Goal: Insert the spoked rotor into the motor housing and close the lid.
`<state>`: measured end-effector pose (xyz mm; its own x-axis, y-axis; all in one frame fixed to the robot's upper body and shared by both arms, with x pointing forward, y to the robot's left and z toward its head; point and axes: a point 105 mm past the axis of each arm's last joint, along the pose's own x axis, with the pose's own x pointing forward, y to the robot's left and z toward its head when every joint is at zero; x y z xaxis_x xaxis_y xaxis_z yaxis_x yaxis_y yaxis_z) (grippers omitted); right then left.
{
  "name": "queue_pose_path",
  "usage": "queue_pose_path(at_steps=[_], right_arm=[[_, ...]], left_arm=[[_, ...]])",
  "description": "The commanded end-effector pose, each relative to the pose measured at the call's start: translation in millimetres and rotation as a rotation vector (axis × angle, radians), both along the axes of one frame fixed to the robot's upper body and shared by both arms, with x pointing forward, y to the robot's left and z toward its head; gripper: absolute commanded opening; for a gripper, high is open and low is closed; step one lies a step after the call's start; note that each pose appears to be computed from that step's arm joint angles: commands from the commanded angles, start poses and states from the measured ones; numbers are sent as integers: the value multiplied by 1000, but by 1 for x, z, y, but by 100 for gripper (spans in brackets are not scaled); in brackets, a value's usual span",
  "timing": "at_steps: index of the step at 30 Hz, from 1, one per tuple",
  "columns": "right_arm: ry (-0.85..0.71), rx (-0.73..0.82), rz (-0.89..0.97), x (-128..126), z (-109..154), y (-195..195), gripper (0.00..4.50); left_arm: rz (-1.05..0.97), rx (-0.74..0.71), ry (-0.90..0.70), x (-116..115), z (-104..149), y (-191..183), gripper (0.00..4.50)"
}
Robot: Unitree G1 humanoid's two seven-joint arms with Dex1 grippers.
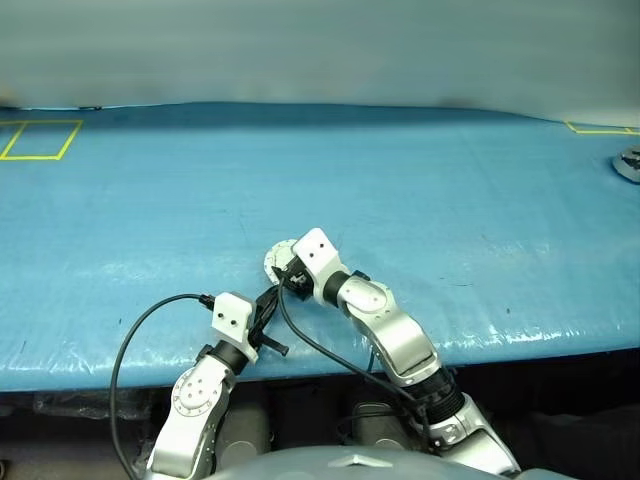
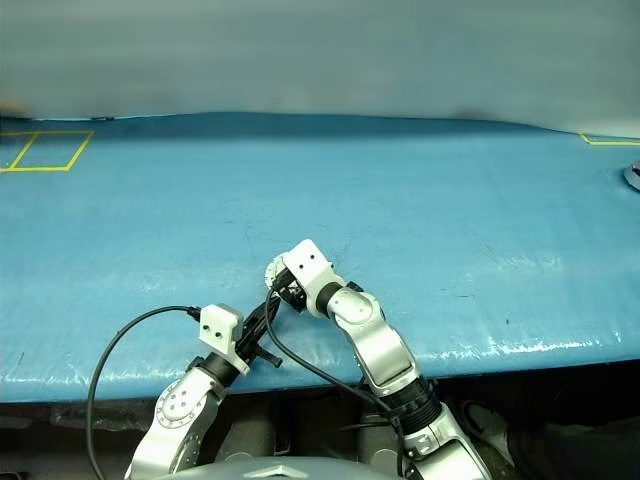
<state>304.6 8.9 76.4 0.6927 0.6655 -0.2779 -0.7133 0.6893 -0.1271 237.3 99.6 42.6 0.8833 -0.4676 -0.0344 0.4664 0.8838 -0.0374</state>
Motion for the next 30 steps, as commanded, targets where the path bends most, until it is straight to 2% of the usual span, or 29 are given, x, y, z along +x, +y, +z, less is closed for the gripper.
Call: queue_pose_path(at_steps=[1,8,15,25,30], right_arm=[[-63,47,64,-3,28,8,304],[-66,42,105,0,38,9,304],[-14,43,176,-3,14,8,304],[-43,54,212,3,28,8,304],[-53,-2,261,5,25,7,304]], left_arm=[[-7,-14,-38,1,8,-3,0],[-15,-10,-40,-1,7,-4,0],[1,77,-67,-2,4,8,0],[20,36,-95,-7,9,20,0],[30,29,-100,-7,10,22,0]])
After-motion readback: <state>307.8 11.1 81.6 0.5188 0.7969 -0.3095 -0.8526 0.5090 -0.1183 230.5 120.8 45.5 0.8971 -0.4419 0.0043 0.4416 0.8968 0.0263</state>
